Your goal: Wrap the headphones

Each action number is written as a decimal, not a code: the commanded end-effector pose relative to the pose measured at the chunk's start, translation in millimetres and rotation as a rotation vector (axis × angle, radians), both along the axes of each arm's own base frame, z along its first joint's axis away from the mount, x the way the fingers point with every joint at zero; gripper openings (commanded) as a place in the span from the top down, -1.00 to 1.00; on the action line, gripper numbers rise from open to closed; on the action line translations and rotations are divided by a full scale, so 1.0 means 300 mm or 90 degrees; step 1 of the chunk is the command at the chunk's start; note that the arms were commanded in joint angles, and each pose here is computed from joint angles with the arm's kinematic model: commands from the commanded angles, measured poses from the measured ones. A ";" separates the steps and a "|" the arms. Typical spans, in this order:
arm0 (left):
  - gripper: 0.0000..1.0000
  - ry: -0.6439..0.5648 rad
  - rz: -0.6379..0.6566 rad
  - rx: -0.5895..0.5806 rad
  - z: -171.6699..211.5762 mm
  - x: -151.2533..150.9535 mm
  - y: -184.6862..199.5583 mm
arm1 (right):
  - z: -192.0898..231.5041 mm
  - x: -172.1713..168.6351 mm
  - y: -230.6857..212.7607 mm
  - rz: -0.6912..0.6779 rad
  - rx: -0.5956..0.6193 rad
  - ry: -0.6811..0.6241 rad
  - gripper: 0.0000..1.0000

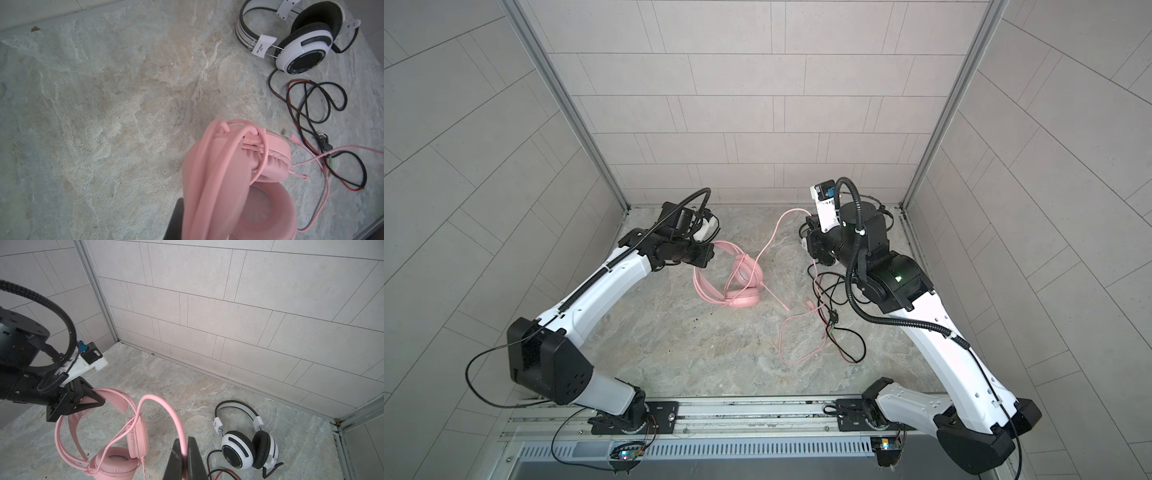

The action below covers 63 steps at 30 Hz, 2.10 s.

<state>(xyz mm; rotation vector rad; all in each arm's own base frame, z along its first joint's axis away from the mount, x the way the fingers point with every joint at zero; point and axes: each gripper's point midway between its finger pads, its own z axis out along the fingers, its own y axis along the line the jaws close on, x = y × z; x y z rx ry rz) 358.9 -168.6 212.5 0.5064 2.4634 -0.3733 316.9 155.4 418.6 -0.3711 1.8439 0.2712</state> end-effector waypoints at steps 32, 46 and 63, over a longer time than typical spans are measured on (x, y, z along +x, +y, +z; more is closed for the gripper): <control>1.00 0.015 -0.193 -0.179 0.051 -0.148 -0.183 | -0.139 0.371 -0.083 -0.062 0.120 0.047 1.00; 1.00 -0.020 -0.278 -0.284 0.174 -0.220 -0.247 | -0.385 0.496 0.048 0.035 0.181 0.172 1.00; 1.00 -0.110 -0.304 -0.507 0.417 -0.227 -0.245 | -0.668 0.449 0.119 0.085 0.282 0.250 1.00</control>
